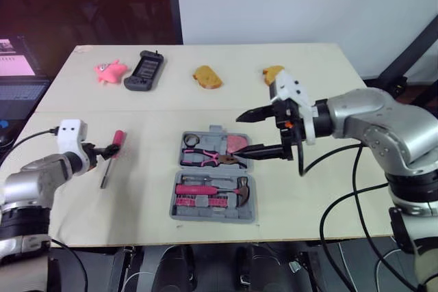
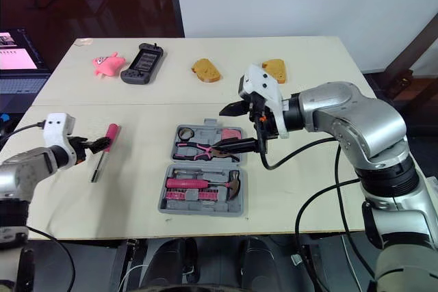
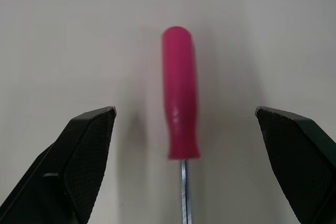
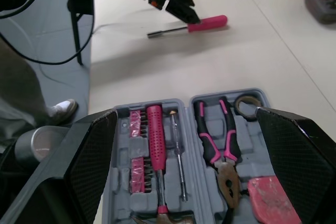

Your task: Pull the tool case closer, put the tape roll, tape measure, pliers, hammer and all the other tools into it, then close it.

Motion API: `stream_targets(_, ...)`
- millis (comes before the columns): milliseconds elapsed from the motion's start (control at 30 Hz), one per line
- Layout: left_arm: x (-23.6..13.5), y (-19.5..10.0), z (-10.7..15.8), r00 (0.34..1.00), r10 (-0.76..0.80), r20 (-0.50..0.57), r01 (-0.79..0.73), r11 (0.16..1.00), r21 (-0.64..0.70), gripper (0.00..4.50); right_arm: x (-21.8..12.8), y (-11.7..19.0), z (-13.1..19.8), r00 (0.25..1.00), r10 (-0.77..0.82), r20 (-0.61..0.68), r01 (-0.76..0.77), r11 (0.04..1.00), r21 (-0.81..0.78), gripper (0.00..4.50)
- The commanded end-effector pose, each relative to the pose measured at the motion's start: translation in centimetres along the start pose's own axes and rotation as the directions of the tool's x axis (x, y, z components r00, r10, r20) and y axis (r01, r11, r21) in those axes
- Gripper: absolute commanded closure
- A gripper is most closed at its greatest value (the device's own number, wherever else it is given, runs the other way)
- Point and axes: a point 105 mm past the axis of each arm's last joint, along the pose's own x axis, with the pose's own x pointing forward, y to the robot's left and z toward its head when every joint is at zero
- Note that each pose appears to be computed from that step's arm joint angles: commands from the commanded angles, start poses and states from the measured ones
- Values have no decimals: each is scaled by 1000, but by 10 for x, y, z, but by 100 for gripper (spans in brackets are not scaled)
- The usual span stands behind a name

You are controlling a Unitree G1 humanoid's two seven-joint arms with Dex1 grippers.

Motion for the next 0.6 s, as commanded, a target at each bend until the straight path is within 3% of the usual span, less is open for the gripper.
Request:
stream_targets(33, 4, 2, 6, 1000, 13, 22, -13, 999, 35, 0, -7, 1, 12, 999, -27, 16, 28, 999, -46, 6)
stream_targets(167, 13, -3, -2, 1000, 22, -16, -21, 998, 65, 0, -8, 0, 13, 999, -40, 13, 41, 998, -43, 6)
stream_targets(267, 14, -4, -5, 998, 43, -34, -41, 997, 63, 87, -8, 0, 13, 999, -45, 10, 45, 998, -39, 0)
stream_targets(467, 11, -4, -5, 998, 53, -46, -49, 996, 75, 396, -7, -1, 13, 999, -47, 11, 48, 998, -34, 0)
stream_targets(600, 2, -7, -9, 997, 36, -67, -31, 996, 78, 409, -5, -3, 12, 999, -45, 7, 45, 998, -33, 0)
